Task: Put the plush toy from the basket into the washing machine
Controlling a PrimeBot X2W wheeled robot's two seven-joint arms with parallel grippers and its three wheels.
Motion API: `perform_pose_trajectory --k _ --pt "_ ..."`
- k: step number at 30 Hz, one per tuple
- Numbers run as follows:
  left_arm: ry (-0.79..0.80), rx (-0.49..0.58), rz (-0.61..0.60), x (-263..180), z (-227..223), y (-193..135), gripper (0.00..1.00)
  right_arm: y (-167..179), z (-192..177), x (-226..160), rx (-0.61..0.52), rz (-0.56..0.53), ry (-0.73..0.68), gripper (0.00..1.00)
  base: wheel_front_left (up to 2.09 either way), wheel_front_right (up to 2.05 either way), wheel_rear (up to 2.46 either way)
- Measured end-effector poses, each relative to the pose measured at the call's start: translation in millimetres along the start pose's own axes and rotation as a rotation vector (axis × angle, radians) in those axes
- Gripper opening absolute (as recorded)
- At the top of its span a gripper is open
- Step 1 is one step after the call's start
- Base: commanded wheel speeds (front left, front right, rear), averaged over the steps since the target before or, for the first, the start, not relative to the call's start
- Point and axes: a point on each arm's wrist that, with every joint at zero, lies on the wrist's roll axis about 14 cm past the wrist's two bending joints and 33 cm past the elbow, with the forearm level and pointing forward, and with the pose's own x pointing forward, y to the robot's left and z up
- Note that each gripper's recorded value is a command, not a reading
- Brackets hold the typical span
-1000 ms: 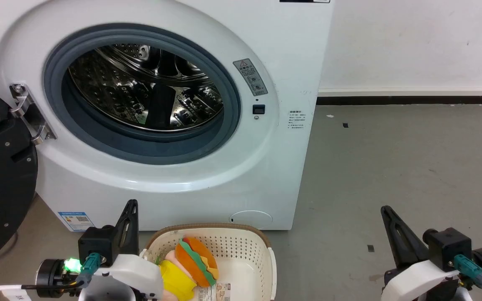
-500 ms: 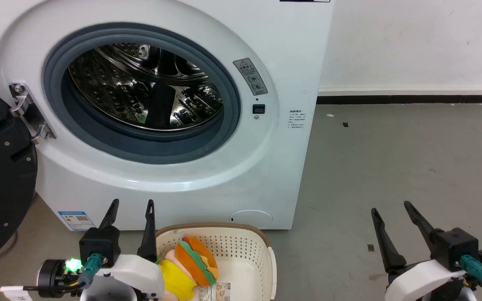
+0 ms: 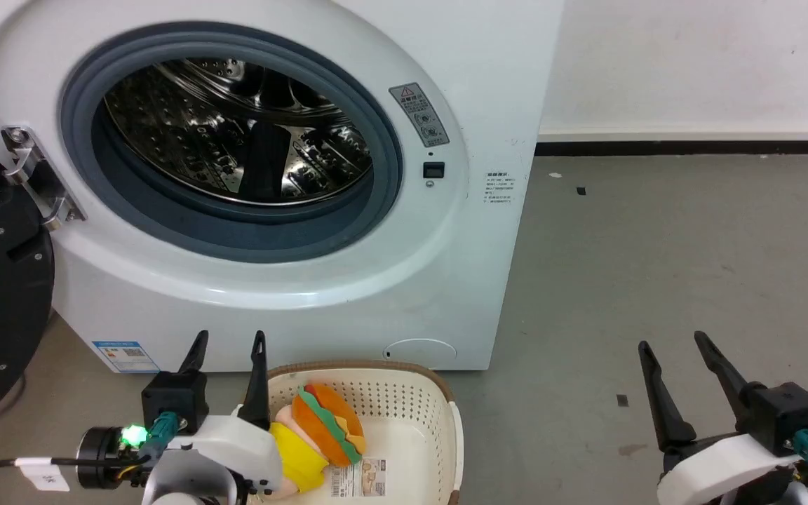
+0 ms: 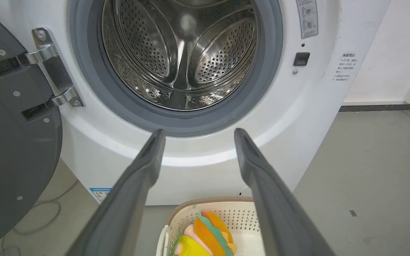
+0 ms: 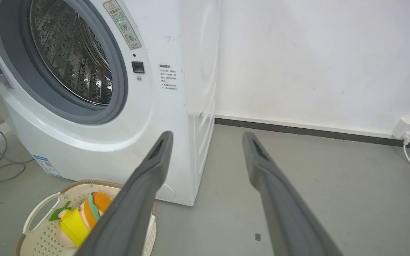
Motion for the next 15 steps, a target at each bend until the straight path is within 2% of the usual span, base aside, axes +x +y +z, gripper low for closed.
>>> perform_pose_trajectory --k 15 --pt "0.213 -0.038 -0.06 36.5 -69.5 -16.2 1.0 -15.9 -12.9 20.3 0.045 -0.043 0.009 1.0 0.0 0.0 0.0"
